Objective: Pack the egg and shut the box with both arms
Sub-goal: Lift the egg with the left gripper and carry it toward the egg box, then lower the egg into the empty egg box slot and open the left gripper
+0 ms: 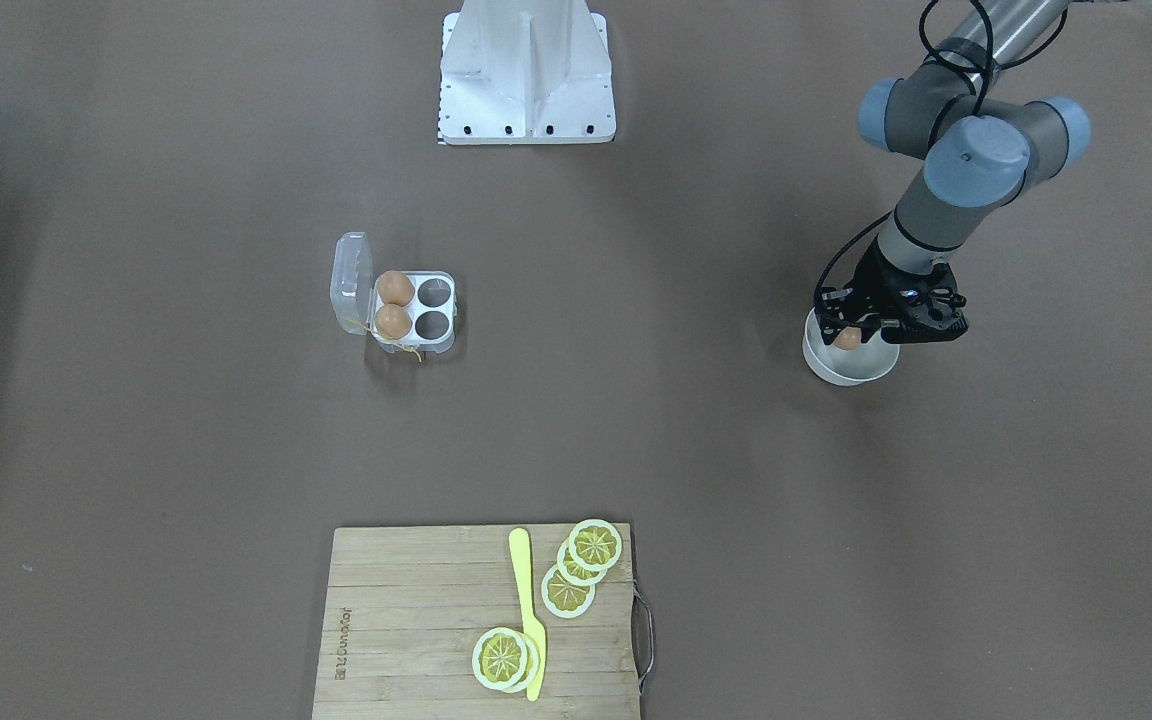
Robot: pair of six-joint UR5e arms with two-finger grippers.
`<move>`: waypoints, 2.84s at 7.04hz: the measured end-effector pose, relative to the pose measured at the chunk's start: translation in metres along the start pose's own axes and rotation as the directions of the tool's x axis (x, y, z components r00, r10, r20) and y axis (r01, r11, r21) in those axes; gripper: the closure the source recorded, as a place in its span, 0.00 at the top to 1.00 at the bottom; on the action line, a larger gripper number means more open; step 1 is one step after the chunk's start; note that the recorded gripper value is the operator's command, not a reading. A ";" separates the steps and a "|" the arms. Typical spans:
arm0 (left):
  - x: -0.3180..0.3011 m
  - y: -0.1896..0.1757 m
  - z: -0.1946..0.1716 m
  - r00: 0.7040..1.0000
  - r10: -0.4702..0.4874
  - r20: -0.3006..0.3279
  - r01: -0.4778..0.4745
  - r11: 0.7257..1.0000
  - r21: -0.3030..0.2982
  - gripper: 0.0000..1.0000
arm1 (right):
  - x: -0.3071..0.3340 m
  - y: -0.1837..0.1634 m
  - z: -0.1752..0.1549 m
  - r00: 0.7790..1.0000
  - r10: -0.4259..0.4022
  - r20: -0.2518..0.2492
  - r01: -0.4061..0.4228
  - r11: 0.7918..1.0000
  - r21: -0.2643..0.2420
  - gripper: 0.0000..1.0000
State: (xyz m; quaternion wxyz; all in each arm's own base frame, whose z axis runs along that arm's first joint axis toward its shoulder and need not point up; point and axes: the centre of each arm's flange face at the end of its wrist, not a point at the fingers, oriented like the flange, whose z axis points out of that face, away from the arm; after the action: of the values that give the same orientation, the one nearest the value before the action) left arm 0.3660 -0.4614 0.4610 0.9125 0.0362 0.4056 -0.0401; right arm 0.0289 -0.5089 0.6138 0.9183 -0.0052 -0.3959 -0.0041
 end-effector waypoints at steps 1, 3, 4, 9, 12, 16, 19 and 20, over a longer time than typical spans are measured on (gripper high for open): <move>0.001 0.003 -0.009 1.000 0.001 -0.011 -0.001 1.000 0.005 0.00 | 0.000 0.000 0.000 1.000 0.000 0.000 0.000 1.000 0.000 1.00; -0.001 0.015 -0.035 0.999 -0.010 -0.035 0.011 1.000 0.026 0.00 | -0.001 -0.001 -0.001 1.000 -0.002 0.000 0.002 1.000 0.002 1.00; 0.001 0.016 -0.051 0.999 -0.010 -0.053 0.013 0.999 0.046 0.00 | -0.003 -0.002 -0.002 1.000 -0.001 -0.001 0.001 1.000 0.004 1.00; 0.167 -0.004 -0.135 0.946 -0.098 -0.308 0.181 0.949 0.256 0.00 | -0.011 -0.004 -0.009 1.000 -0.006 0.003 0.005 1.000 0.018 1.00; 0.301 0.057 -0.091 0.932 -0.036 -0.359 0.167 0.926 0.340 0.00 | -0.014 -0.005 -0.012 1.000 -0.011 0.007 0.011 1.000 0.021 1.00; 0.394 0.090 -0.041 0.902 -0.034 -0.429 0.229 0.883 0.410 0.00 | -0.017 -0.005 -0.014 1.000 -0.013 0.018 0.012 1.000 0.022 1.00; 0.446 0.100 -0.015 0.873 -0.013 -0.487 0.232 0.890 0.392 0.00 | -0.018 -0.002 -0.019 1.000 -0.015 0.019 0.014 0.999 0.032 1.00; 0.460 0.105 -0.016 0.869 -0.010 -0.494 0.229 0.894 0.385 0.00 | -0.018 0.000 -0.021 1.000 -0.015 0.019 0.014 0.999 0.036 1.00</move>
State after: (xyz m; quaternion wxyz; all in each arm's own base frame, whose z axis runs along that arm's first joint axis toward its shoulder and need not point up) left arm 0.6722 -0.3760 0.1125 0.7477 0.2202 0.6010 -0.1767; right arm 0.0317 -0.5096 0.5859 0.9144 0.0141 -0.4047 -0.0037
